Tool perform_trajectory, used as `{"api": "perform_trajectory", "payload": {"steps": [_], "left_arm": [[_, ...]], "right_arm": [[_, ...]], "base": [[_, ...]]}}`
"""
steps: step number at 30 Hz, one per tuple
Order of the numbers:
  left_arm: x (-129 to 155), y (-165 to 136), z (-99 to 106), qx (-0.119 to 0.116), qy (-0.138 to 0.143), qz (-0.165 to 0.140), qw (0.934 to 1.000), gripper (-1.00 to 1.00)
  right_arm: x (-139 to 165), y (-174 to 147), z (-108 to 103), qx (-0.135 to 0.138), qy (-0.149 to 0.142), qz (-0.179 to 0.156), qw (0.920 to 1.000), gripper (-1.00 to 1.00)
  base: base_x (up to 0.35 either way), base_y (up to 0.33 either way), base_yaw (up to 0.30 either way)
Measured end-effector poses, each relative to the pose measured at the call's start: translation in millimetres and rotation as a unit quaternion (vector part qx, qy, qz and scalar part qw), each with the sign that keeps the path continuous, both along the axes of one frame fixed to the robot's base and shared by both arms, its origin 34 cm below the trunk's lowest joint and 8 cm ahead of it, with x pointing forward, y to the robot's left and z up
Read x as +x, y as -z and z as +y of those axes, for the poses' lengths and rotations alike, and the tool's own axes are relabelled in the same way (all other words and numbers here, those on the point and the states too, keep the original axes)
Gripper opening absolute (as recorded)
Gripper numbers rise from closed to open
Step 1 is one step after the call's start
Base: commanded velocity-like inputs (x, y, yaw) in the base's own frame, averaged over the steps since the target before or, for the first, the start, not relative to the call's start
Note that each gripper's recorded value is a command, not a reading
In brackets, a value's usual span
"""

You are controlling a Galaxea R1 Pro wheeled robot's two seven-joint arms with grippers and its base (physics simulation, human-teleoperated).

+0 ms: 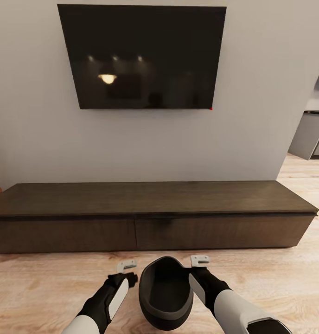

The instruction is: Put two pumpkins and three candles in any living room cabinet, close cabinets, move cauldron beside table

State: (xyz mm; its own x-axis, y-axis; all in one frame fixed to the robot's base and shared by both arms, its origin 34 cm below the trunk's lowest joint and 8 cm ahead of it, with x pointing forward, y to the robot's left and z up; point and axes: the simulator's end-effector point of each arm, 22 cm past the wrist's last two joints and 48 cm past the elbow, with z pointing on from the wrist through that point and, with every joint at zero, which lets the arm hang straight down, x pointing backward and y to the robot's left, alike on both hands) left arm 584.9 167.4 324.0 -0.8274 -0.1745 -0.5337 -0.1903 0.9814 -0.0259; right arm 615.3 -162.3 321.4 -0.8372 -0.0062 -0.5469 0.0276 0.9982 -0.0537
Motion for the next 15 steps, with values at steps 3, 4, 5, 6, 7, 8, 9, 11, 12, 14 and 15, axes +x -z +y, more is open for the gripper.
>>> {"api": "perform_trajectory", "payload": {"steps": [3, 4, 5, 6, 7, 8, 9, 11, 12, 14, 15], "left_arm": [[1, -1, 1, 0.002, -0.001, -0.001, 1.0, 1.0], [2, -3, 1, 0.003, 0.002, 0.004, 1.0, 1.0], [4, -4, 0, 0.004, 0.005, 0.009, 0.9999, 1.0], [7, -8, -1, 0.005, 0.012, 0.021, 0.9997, 1.0], [9, -11, -2, 0.005, 0.016, 0.028, 0.9995, 1.0], [11, -15, -3, 0.006, 0.024, 0.042, 0.9988, 1.0], [14, -21, -4, 0.007, 0.031, 0.052, 0.9981, 1.0], [21, -31, -6, 0.005, 0.036, 0.055, 0.9978, 1.0], [26, -38, -7, 0.001, 0.037, 0.053, 0.9979, 1.0], [31, -46, -11, -0.014, 0.034, 0.053, 0.9979, 1.0], [31, -48, -15, -0.025, 0.031, 0.054, 0.9977, 1.0]], "right_arm": [[0, 0, 1, -0.005, -0.008, 0.0, 1.0, 1.0], [0, -1, 1, -0.008, -0.01, 0.001, 0.9999, 1.0], [0, 0, 1, -0.009, -0.011, 0.002, 0.9999, 1.0], [-1, 0, 1, -0.011, -0.014, 0.007, 0.9998, 1.0], [-1, -1, 1, -0.012, -0.015, 0.01, 0.9998, 1.0], [-1, -3, 1, -0.014, -0.018, 0.017, 0.9996, 1.0], [2, -8, 3, -0.015, -0.021, 0.023, 0.9994, 1.0], [6, -17, 5, -0.014, -0.025, 0.031, 0.9991, 1.0], [8, -22, 6, -0.013, -0.027, 0.035, 0.9989, 1.0], [9, -27, 7, -0.012, -0.029, 0.041, 0.9987, 1.0], [10, -27, 8, -0.011, -0.029, 0.043, 0.9986, 1.0]], "base": [[0.0, 0.0, -0.002], [0.0, 0.0, 0.0], [0.0, 0.0, 0.0], [0.0, 0.0, 0.0], [0.0, 0.0, 0.0], [0.0, 0.0, 0.0], [0.0, 0.0, 0.0], [0.0, 0.0, 0.0], [0.0, 0.0, 0.0], [0.0, 0.0, 0.0], [0.0, 0.0, 0.0]]}}
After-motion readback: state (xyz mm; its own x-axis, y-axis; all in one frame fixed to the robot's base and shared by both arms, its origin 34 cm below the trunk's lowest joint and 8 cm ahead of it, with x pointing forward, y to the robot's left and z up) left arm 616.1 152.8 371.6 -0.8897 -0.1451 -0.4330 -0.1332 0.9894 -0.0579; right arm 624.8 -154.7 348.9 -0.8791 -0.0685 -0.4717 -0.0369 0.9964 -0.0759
